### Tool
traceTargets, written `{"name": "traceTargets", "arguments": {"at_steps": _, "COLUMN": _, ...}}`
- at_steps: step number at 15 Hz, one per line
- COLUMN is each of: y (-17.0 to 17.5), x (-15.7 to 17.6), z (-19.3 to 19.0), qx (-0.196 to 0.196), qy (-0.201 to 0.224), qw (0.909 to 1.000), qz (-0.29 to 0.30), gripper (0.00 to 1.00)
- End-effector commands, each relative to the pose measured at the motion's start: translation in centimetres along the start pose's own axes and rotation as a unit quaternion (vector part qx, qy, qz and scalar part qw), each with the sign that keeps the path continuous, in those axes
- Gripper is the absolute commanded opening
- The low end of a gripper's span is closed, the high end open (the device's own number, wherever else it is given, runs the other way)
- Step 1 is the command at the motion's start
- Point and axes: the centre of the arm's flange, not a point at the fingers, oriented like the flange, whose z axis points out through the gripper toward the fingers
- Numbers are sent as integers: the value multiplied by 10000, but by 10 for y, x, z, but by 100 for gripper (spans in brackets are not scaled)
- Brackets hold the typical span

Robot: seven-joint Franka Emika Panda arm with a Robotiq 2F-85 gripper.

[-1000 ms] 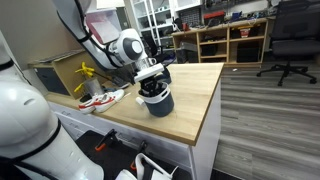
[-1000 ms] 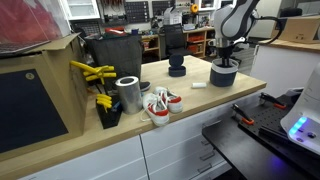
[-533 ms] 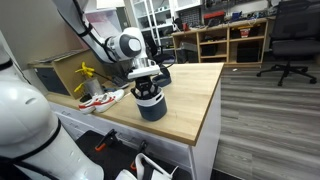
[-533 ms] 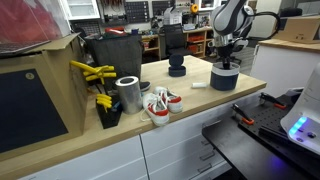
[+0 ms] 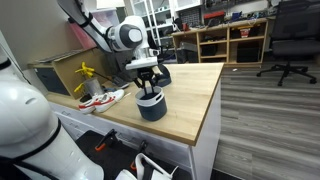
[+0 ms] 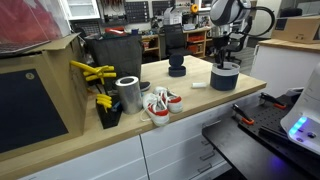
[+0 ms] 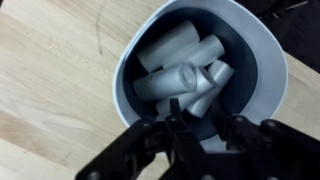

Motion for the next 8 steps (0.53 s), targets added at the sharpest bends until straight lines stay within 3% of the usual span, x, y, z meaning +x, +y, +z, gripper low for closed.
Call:
{"name": "traceTargets", "arguments": {"at_steps": 1, "y": 1, "x": 8, "z": -9, "qx": -227, "qy": 14, "qw": 9982, "qz": 551, "gripper": 13}}
{"name": "traceTargets", "arguments": {"at_steps": 4, "y": 3, "x": 8, "z": -6, "qx": -447, "qy": -104, "qw": 9948, "qz": 904, "gripper": 1}}
{"name": "traceTargets", "arguments": {"at_steps": 6, "y": 4, "x": 7, "z": -2, "qx": -589, "qy": -215, "qw": 9913, "qz": 1155, "gripper": 13}}
{"name": "traceTargets", "arguments": {"at_steps": 8, "y": 6, "x": 5, "z": 4, "qx": -727, "qy": -329, "qw": 9867, "qz": 1419, "gripper": 36}}
